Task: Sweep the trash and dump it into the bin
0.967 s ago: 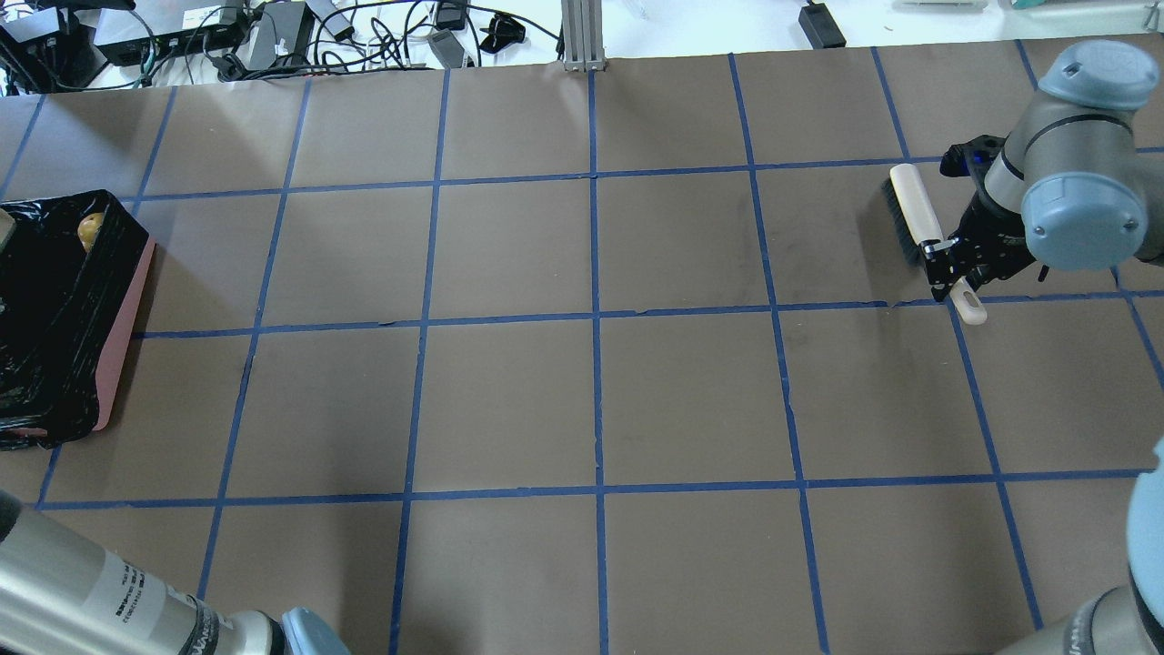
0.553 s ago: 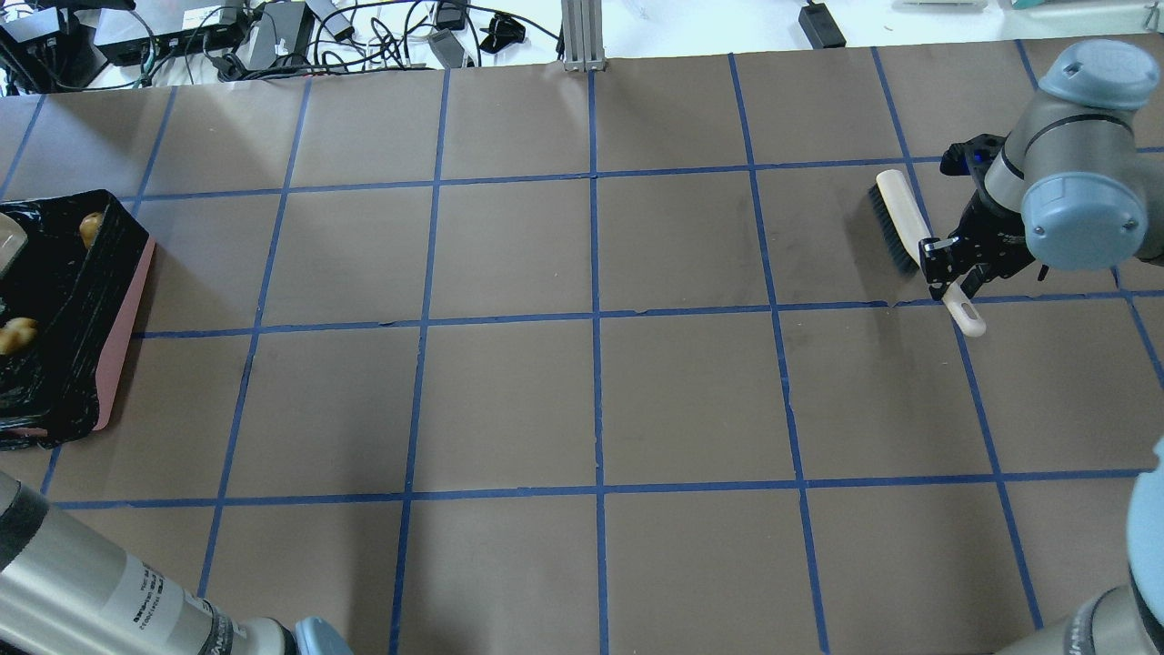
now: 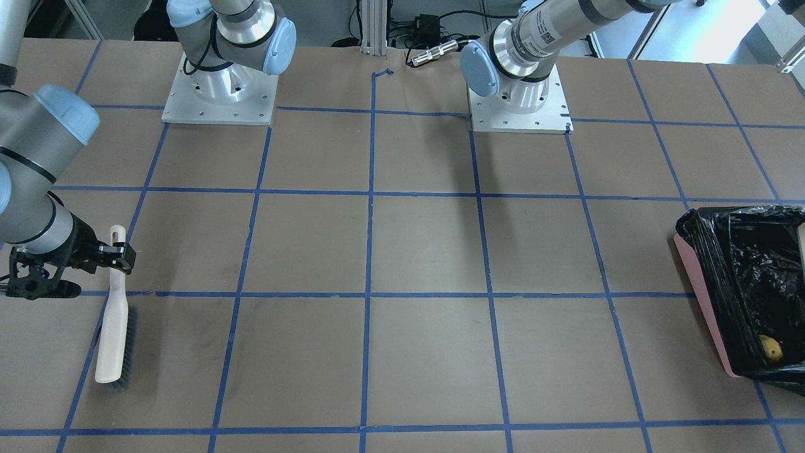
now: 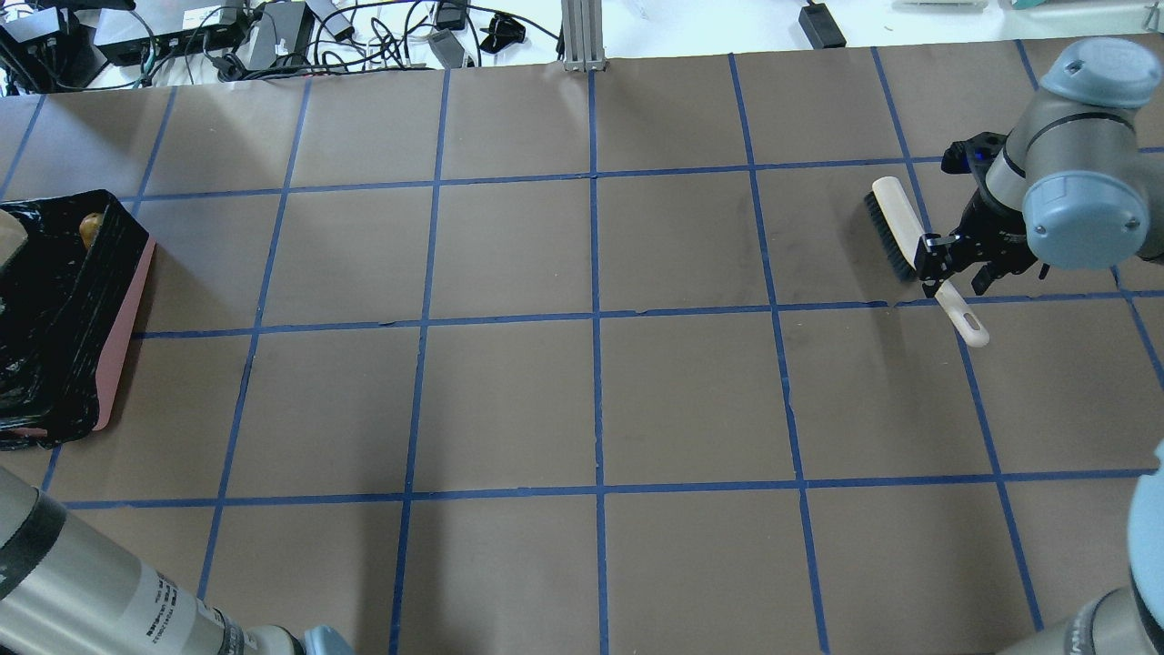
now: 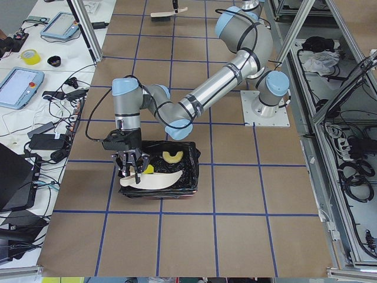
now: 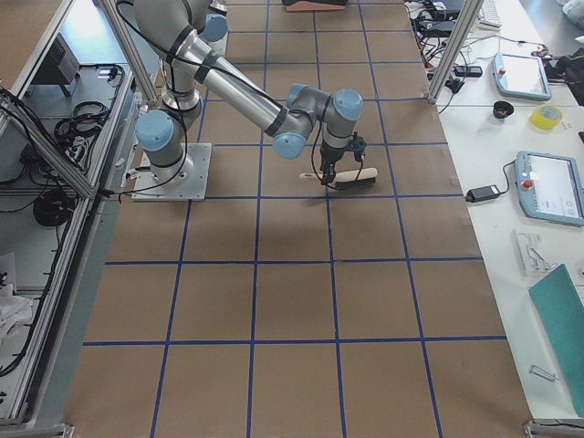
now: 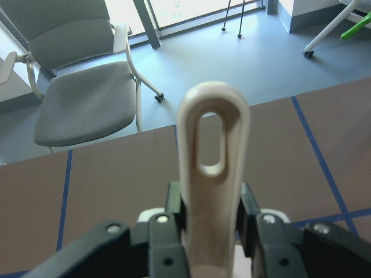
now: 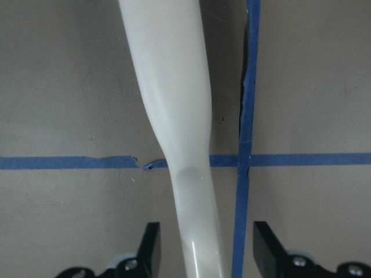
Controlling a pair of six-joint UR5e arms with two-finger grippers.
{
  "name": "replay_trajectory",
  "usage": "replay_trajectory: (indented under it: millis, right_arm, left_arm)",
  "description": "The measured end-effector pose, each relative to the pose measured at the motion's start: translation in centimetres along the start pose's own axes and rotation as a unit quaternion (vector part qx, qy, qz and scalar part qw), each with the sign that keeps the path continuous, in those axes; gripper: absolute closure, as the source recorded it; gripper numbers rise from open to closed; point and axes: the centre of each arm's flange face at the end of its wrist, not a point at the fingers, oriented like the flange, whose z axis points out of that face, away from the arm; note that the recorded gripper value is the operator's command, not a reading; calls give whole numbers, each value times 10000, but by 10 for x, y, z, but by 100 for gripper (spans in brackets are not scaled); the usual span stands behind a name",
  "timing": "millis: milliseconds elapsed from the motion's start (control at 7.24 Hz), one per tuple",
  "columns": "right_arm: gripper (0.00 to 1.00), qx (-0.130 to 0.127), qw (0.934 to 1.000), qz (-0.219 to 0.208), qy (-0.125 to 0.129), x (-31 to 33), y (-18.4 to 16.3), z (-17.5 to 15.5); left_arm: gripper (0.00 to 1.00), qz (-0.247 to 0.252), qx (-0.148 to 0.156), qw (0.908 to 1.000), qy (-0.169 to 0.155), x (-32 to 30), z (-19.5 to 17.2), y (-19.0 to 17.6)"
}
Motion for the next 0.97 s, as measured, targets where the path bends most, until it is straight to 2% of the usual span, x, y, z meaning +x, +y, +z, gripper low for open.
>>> replay_trajectory:
  millis: [276, 415, 553, 691, 967]
  right_arm:
    - [8, 236, 9997, 32, 72, 0, 0, -21]
    - [6, 370, 9993, 43, 65, -2, 2, -34]
    - [1, 512, 9987, 59, 12, -5, 5, -47]
    - [1, 618, 9981, 72, -17, -9, 9, -58]
    - [0, 763, 9971, 10, 1, -32, 20, -85]
  left_arm:
    - [100, -1, 214, 9998, -60, -1, -19, -3]
    - [100, -75, 379, 9992, -91, -1, -20, -4]
    - [100, 13, 579, 9980, -267, -3, -16, -3]
    - [100, 236, 733, 9955, -544, -7, -13, -2]
    - [100, 500, 780, 9926, -781, -7, -7, 8]
